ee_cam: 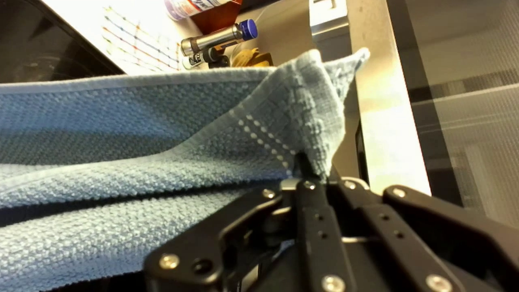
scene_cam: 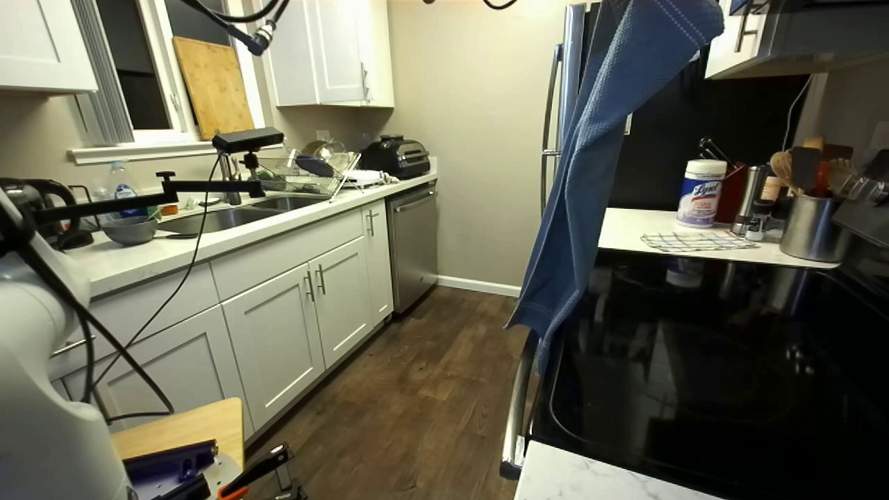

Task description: Hang the light blue towel on the handle of the oven door.

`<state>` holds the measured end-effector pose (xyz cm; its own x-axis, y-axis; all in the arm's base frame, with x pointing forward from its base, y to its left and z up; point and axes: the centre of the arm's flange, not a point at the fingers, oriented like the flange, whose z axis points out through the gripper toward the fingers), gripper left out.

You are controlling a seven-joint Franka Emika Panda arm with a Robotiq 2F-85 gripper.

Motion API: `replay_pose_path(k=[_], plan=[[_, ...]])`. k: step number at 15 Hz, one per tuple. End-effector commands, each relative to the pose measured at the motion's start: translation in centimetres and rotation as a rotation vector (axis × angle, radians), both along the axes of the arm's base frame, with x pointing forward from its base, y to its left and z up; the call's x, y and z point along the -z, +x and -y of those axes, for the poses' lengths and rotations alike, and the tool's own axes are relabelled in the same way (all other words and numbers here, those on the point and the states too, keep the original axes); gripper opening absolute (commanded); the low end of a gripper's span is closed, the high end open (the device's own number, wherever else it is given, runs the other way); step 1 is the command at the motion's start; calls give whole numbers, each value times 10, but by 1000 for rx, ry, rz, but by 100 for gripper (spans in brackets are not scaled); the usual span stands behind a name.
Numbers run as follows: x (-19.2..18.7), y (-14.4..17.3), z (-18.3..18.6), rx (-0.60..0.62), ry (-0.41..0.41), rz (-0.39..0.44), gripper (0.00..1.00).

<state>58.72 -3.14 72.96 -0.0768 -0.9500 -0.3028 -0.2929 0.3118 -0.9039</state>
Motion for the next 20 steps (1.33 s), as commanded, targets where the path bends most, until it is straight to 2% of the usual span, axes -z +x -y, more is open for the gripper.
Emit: replay_pose_path(k=[1,5,7,9,11,16,20], plan=[[7,24,-14,94,52,73,1],[25,43,-16,152,46,119,1],[31,54,-14,154,28,117,1],[38,72,-18,116,4,83,1],[54,90,-38,44,-17,35,1],[129,134,-102,-79,-25,-147,1],[164,151,-117,-118,-34,-227,1]])
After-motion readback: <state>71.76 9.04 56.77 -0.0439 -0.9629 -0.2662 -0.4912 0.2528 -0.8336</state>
